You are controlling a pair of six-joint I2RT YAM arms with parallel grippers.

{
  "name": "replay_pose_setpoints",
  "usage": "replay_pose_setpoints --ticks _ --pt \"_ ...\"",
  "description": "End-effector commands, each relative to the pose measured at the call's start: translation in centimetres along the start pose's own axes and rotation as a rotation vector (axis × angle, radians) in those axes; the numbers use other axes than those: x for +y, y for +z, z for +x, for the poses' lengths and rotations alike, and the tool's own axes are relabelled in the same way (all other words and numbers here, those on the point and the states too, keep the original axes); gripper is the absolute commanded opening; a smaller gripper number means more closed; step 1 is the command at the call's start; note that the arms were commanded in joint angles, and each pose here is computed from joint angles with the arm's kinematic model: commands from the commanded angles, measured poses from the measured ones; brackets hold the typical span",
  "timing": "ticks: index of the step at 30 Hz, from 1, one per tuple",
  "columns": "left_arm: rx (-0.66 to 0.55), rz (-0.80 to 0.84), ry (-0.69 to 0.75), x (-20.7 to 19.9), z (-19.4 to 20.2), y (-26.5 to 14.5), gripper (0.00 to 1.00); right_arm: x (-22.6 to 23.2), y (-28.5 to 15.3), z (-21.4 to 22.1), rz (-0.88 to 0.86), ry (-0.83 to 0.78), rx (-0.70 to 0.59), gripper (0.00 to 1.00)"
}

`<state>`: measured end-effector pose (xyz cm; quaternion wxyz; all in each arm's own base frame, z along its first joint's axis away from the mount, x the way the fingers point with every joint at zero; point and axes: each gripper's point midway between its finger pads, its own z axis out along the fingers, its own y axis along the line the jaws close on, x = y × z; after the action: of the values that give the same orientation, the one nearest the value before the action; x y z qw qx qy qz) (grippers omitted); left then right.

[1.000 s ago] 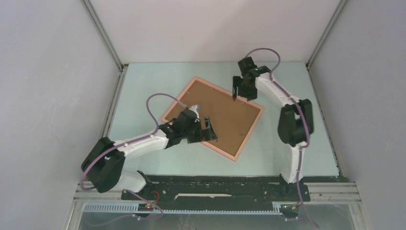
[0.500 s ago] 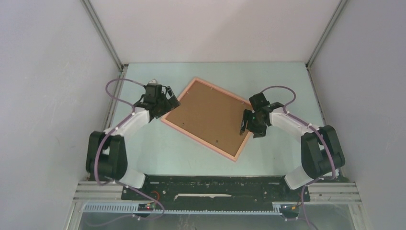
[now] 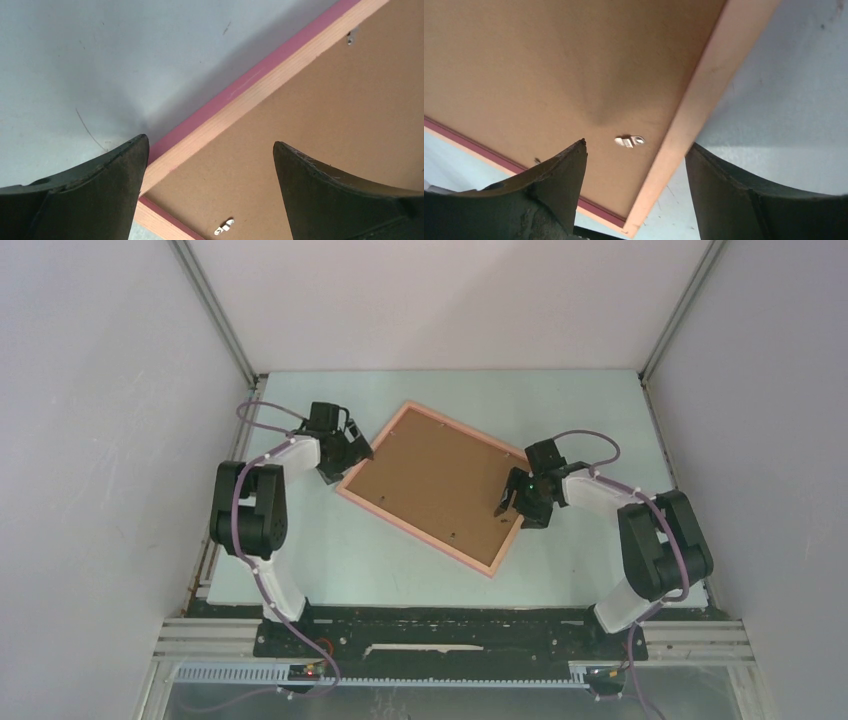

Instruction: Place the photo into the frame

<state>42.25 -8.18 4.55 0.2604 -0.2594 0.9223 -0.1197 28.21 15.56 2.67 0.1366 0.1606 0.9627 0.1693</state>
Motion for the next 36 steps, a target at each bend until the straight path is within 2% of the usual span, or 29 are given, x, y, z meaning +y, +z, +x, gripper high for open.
replay_pose_setpoints --ticks 1,3,5,8,13,16,20,27,32,36 --pt "0.083 0.165 -0.112 -2.2 0.3 0.1 0.99 1.9 0.7 -1.9 -0.047 0.026 -0.021 0.79" --pt "0.180 0.273 -0.195 -3.0 2.3 0.2 0.97 2.1 0.9 -2.3 -0.040 0.031 -0.018 0.78" --pt "0.200 0.324 -0.241 -3.3 3.7 -0.3 0.96 2.0 1.1 -2.8 -0.007 0.052 -0.015 0.72" --pt "0.177 0.345 -0.258 -2.8 4.8 -1.8 0.95 1.4 1.3 -2.8 0.051 0.065 0.010 0.69" --pt "0.093 0.300 -0.238 -0.4 6.4 -3.4 0.96 0.2 1.0 -2.7 0.133 0.049 -0.002 0.68" --pt "0.076 0.299 -0.228 0.0 6.7 -3.7 0.95 -0.2 0.9 -2.9 0.168 0.029 -0.016 0.68" --pt "0.069 0.289 -0.230 0.0 6.5 -3.4 0.95 0.2 1.3 -2.7 0.174 0.002 0.007 0.61" --pt "0.054 0.283 -0.224 0.0 6.1 -3.4 0.95 0.3 1.1 -1.3 0.213 -0.080 0.022 0.64" --pt "0.059 0.289 -0.215 -0.3 6.2 -3.3 0.95 -0.4 0.9 -1.0 0.234 -0.104 0.018 0.55" --pt "0.056 0.290 -0.210 -0.4 6.2 -3.4 0.95 0.2 0.5 -0.6 0.201 -0.116 0.021 0.61"
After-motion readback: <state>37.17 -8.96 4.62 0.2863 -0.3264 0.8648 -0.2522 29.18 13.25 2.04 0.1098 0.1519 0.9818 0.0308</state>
